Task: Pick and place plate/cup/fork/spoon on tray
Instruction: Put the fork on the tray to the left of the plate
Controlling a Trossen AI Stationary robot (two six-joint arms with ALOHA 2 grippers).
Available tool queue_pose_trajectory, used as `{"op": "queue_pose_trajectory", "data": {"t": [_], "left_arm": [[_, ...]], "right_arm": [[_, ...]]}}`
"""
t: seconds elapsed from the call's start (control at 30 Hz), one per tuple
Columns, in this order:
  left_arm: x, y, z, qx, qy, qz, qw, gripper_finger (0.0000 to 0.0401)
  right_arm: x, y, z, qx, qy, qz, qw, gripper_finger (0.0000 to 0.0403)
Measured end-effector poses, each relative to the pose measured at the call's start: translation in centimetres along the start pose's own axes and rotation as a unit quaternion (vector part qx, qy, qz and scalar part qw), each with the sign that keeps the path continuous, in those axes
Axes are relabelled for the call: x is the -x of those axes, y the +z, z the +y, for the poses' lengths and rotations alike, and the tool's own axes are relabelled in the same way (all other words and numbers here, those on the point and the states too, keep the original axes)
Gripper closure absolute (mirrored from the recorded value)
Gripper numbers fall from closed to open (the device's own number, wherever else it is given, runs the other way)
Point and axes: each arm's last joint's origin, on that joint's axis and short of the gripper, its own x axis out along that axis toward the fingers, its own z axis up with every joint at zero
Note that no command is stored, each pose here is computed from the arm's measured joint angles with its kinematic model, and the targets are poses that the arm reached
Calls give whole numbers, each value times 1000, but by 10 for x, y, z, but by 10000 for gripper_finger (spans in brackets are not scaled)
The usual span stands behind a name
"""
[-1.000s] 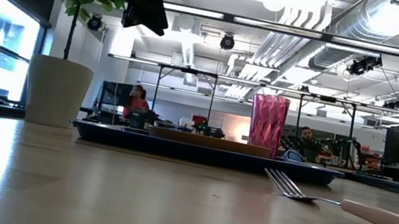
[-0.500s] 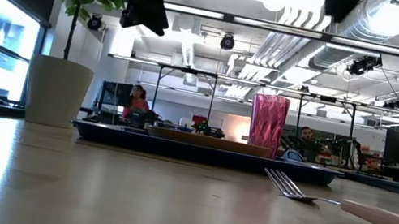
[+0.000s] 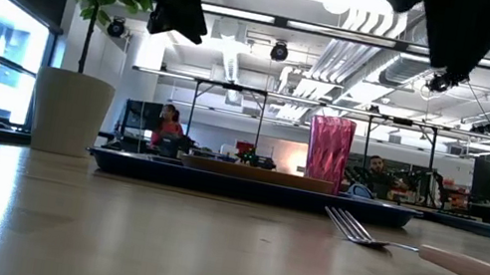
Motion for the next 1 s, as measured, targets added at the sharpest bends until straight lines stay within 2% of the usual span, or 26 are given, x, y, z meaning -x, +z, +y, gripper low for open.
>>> {"op": "queue_pose_trajectory", "data": {"t": [0.2,0.47,0.63,0.83,1.0], "left_arm": [[0,0,0,0,0,0,1000,311],[0,0,0,0,0,0,1000,311],[0,0,0,0,0,-1,1000,311],[0,0,0,0,0,-1,1000,311],[0,0,0,4,0,-1,1000,311]], "right_arm": [[-28,-3,3,-46,41,18,998,240],[-68,-14,9,-87,105,39,990,245],[-83,-23,11,-98,110,45,988,260],[-107,-30,29,-85,117,52,988,269],[-121,-32,37,-83,98,55,990,270]]}}
